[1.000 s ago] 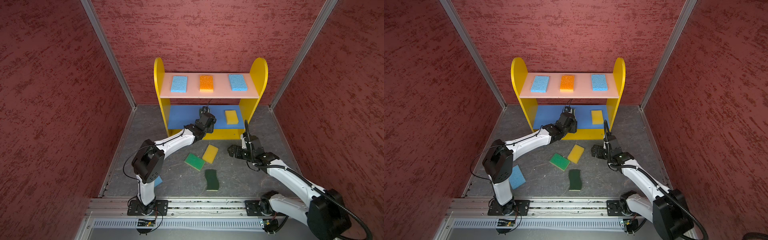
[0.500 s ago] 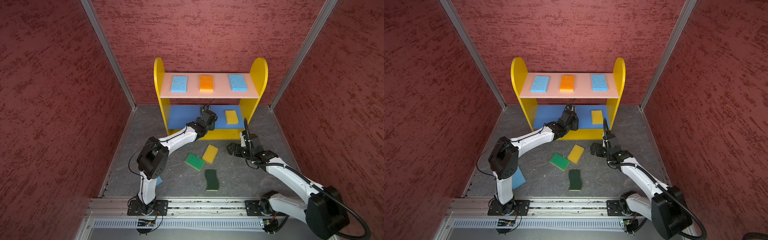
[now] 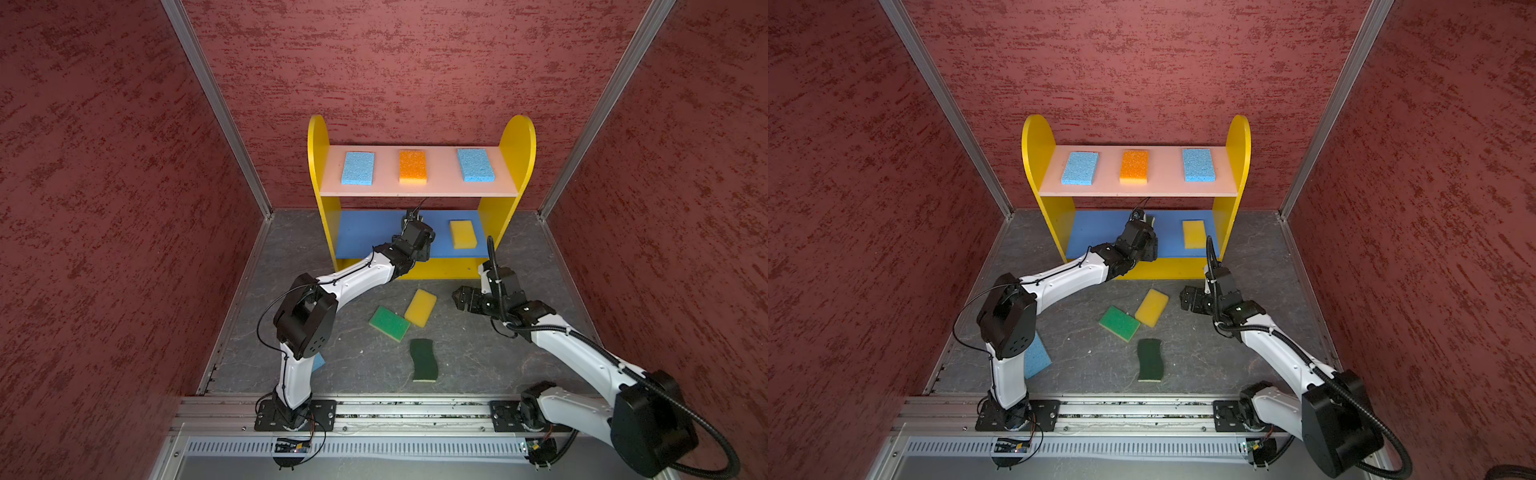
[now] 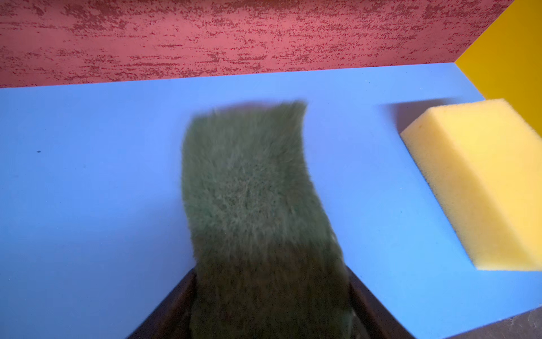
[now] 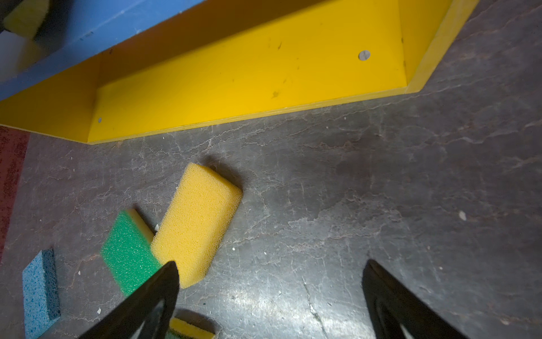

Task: Arrange cleaning sponges on a shelf
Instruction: Place the cleaning sponge on the shelf.

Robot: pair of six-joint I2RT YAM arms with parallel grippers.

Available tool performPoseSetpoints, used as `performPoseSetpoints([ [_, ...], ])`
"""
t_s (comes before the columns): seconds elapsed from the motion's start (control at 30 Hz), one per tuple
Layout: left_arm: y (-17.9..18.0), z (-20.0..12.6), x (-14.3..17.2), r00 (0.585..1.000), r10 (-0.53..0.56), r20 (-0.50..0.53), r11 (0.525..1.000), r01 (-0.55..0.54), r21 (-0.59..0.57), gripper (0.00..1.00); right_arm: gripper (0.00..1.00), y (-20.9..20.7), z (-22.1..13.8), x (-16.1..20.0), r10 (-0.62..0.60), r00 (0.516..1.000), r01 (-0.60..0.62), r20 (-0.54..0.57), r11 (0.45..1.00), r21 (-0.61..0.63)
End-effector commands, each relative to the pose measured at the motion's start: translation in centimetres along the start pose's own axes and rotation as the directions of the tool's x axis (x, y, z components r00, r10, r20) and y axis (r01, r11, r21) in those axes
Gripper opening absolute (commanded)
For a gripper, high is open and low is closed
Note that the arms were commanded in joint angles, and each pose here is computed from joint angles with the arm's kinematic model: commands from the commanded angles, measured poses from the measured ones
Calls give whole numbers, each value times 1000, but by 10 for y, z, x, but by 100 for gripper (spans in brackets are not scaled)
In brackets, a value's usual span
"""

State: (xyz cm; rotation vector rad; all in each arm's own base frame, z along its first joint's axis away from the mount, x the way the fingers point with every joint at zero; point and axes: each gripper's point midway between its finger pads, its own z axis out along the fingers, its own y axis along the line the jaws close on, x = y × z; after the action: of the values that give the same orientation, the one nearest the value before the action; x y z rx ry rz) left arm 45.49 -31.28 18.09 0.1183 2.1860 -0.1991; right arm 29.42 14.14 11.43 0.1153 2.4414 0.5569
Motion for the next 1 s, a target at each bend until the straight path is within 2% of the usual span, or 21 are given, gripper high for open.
performPoseSetpoints([
  [0.0, 1, 4, -1, 1000, -17, -9, 1000, 16, -16, 74, 98, 9, 0, -7, -13, 1000, 13, 22, 999, -32],
  [0.57, -6, 7, 6, 998, -44, -48, 999, 43, -10, 76, 98, 9, 1, -6, -16, 1000, 17, 18, 999, -34],
  [0.97, -4, -13, -7, 999, -47, -2, 999, 47, -24, 79, 98, 8, 2, -4, -11, 1000, 12, 17, 999, -36],
])
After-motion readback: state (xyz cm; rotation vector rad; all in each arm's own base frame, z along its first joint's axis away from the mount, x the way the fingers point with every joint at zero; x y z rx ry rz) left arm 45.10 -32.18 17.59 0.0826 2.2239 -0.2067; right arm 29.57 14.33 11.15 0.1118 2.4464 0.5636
